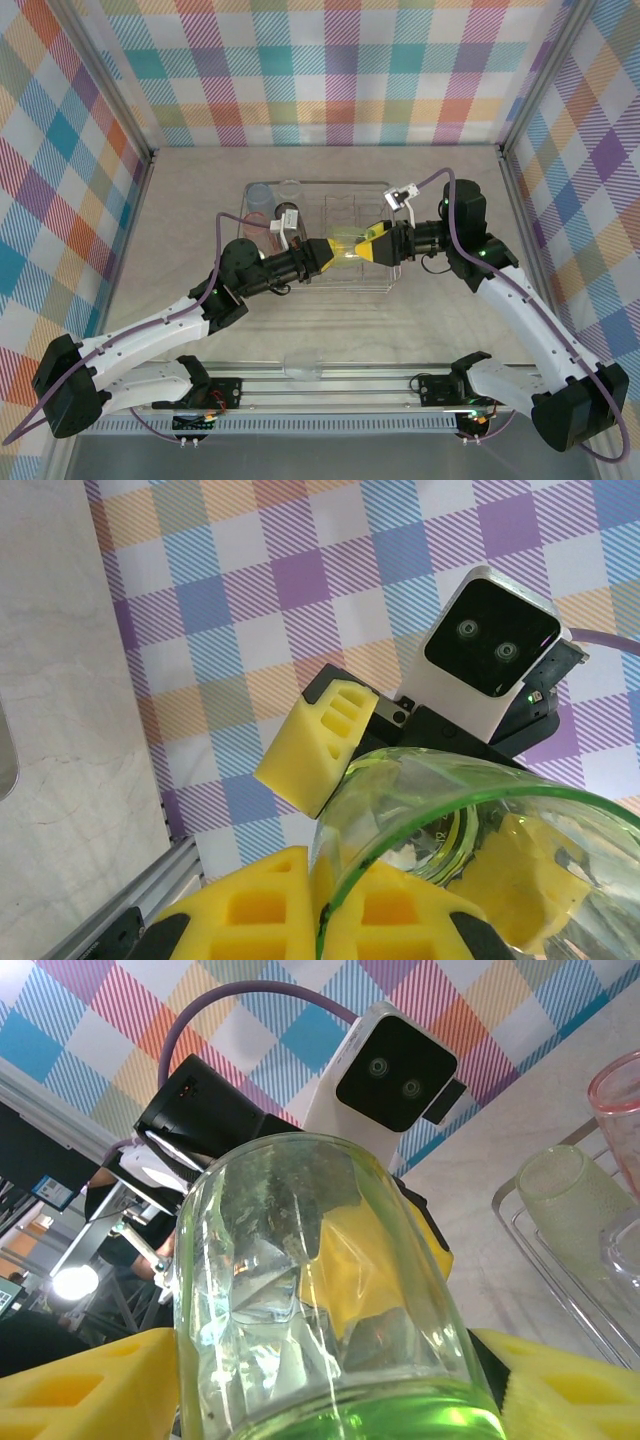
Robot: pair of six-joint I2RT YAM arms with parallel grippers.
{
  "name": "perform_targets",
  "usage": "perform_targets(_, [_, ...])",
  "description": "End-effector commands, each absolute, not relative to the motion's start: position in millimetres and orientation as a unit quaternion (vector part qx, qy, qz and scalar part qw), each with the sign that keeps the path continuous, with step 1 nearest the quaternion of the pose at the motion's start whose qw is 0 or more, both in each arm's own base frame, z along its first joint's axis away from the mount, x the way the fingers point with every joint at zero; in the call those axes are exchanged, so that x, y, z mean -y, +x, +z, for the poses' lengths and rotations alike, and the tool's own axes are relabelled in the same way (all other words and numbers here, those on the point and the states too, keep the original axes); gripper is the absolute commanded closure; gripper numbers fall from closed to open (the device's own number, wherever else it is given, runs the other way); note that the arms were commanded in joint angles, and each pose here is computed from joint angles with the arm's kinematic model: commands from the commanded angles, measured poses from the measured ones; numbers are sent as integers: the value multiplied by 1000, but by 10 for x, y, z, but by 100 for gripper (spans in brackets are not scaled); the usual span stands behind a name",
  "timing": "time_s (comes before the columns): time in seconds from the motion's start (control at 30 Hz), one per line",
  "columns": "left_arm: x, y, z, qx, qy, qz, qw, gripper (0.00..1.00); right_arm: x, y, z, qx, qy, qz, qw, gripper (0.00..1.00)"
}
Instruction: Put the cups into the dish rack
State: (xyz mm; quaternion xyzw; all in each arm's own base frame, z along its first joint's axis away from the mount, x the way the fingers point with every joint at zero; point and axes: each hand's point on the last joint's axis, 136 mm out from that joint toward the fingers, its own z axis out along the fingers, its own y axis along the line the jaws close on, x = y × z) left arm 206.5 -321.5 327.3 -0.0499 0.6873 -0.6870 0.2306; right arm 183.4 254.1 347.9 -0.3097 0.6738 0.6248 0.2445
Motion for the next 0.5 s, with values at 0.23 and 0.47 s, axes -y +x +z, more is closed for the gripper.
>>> perform_targets(0.23, [3148, 2111, 3464, -671, -57, -695, 251, 97, -2569, 1879, 3452, -681, -310, 616, 246, 51])
perform_targets(0.47, [3017, 2160, 3266, -689, -98, -671, 255, 9, -2571, 1913, 3431, -690, -306, 608, 246, 74])
